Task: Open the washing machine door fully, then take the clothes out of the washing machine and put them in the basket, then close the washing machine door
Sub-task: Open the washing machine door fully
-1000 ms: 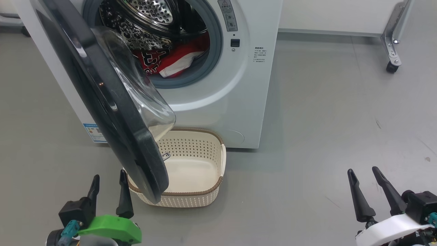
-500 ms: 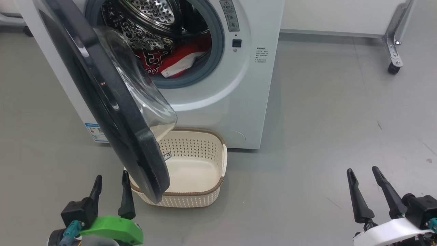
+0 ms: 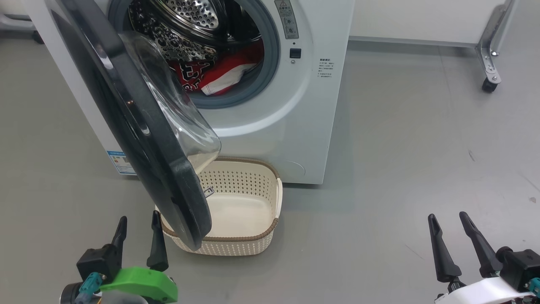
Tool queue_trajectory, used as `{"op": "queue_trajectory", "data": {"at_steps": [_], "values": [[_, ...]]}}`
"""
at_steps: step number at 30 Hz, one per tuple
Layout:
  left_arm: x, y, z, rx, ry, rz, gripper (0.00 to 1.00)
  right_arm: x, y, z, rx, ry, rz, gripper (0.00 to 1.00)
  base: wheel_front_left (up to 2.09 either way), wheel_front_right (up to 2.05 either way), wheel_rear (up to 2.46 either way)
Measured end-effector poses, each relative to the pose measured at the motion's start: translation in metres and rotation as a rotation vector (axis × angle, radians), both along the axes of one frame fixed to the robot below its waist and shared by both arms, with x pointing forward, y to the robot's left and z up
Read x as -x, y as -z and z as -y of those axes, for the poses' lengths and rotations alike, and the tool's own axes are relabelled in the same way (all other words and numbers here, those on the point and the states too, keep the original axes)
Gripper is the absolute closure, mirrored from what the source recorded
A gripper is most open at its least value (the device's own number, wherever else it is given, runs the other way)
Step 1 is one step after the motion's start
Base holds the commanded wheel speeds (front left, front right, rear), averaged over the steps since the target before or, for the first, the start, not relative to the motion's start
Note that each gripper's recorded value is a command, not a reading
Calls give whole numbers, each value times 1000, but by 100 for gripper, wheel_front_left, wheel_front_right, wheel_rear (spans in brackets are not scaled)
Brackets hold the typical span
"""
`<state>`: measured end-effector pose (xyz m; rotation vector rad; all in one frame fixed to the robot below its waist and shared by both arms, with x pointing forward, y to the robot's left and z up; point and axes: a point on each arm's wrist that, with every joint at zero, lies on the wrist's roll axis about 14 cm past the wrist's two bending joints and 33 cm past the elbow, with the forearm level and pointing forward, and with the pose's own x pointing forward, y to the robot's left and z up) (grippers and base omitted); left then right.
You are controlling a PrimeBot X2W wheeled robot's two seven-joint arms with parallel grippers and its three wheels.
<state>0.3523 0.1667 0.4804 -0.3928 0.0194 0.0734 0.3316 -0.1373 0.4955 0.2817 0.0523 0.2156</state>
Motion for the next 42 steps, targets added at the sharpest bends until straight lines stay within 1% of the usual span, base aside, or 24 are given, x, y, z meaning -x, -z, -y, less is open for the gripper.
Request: {"op": "queue_trajectory", "data": {"at_steps": [28,29,30,32,42], "values": [[0,3,-2,-1,-5,-8,0,3,4,-2,-16,9,-8,0,0,0,0],[0,3,0,-1,2,-8,10,3,4,-2,-17,6,-9,0,0,0,0],[0,3,2,-8,14,-6,100,3,5,-2,-17,7,-10,0,0,0,0],[0,1,3,-21,24,2,100,3,5,-2,-18,8,-11,0,0,0,0],[-1,-4,-3,-19,5,18,100,1,5,-3,-17,0,-7,0,0,0,0]]}}
